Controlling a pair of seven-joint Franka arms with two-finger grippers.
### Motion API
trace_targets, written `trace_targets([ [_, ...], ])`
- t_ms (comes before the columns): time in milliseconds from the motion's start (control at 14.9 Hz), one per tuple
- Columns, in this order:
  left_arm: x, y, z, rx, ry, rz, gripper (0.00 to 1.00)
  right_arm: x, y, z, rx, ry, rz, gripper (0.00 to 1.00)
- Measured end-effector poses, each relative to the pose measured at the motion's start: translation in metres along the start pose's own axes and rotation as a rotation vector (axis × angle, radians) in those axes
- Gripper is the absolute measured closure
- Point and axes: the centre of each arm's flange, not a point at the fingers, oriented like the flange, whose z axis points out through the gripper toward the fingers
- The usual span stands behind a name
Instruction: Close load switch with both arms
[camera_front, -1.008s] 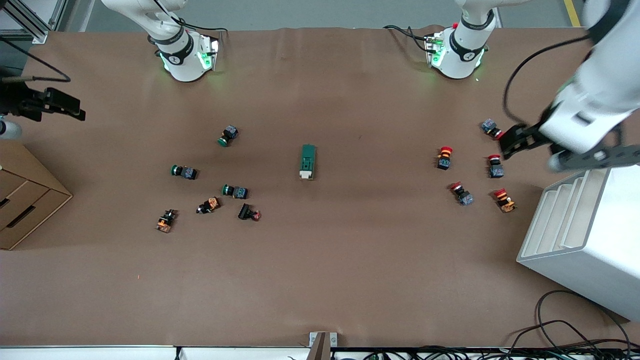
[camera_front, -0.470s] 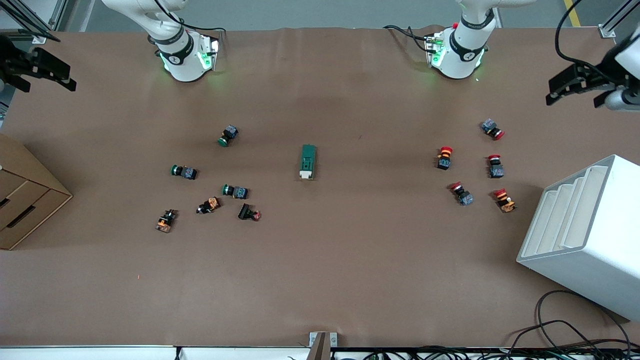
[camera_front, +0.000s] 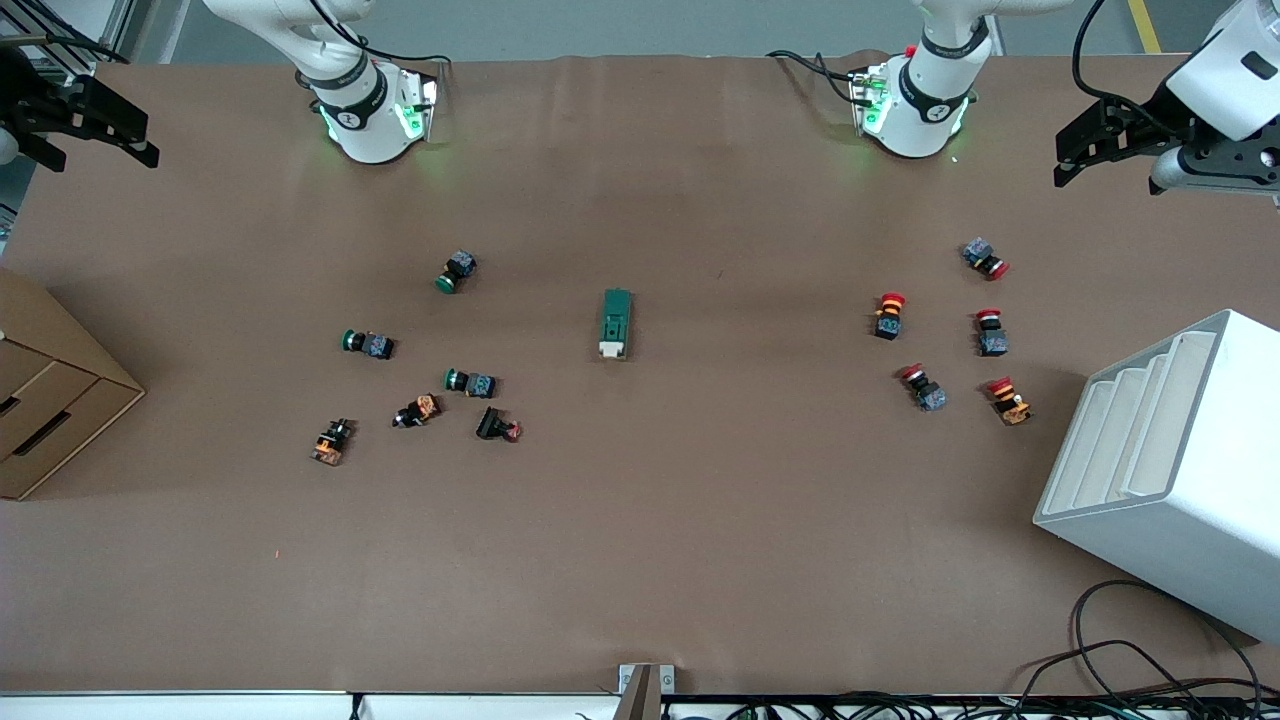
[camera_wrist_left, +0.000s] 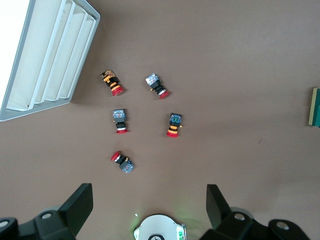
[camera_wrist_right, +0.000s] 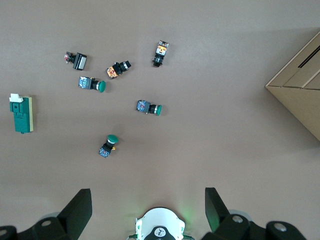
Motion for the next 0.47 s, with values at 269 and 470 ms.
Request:
trace_targets([
  [269,-0.0018,-0.0047,-0.0036,-0.001,0.012,-0.016,0.00,0.0004,-0.0017,0.0014,0.000,-0.002,-0.003,0.00],
  [470,-0.0018,-0.0053,-0.0032,-0.002,0.011,-0.069,0.00,0.0003,-0.0016,-0.0014,-0.001,0.007,-0.003,0.00],
])
